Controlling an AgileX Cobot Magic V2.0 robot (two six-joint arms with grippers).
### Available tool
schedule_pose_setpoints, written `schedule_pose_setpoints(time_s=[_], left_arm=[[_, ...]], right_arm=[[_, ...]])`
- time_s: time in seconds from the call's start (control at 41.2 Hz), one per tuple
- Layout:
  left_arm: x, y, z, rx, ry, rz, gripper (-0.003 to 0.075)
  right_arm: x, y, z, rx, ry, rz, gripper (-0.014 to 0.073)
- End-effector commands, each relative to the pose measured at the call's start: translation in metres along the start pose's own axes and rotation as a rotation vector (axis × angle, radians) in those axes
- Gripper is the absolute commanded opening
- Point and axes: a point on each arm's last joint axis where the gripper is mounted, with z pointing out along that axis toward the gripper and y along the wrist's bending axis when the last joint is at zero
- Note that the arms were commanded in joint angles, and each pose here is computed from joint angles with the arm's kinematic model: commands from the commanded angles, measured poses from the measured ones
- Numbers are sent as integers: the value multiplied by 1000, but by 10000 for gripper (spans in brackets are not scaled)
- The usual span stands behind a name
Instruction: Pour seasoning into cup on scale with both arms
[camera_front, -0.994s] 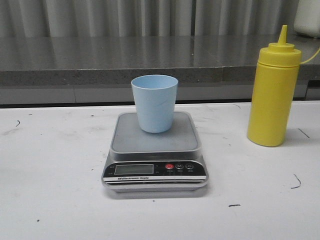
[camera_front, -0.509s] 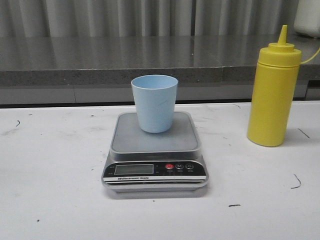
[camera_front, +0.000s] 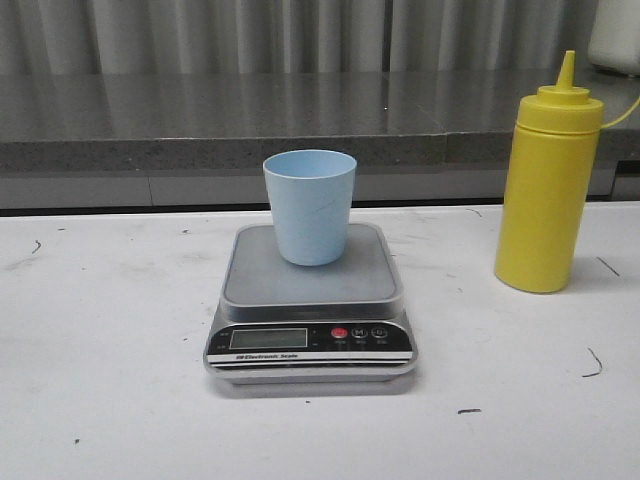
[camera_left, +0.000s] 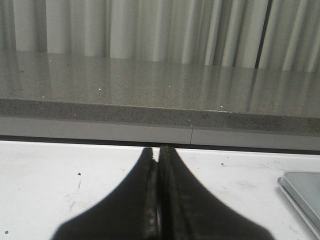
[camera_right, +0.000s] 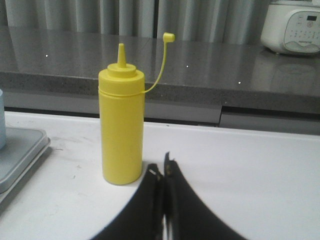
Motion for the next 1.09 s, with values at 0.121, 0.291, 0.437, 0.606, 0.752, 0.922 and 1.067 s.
schedule_pose_setpoints(time_s=[0.121,0.291,0.437,0.606,0.752,0.922,1.067], left_arm=[[-1,0,-1,3,-77,-2,-20],[-1,0,-1,3,-77,-2,-20],[-1,0,-1,3,-77,-2,-20],[-1,0,-1,3,-77,-2,-20],[-1,0,-1,3,-77,-2,-20],[-1,0,-1,3,-77,-2,-20],[-1,0,-1,3,-77,-2,-20]], right_arm=[[-12,0,-2,7,-121,-15,-122],[-12,0,-2,7,-121,-15,-122],[-12,0,-2,6,-122,-6,-122],[-12,-1,-2,6,-122,41,-122],[-12,-1,-2,9,-122,50,-122],[-12,-1,-2,15,-122,44,-122],[-12,-1,-2,21,-121,42,-122]])
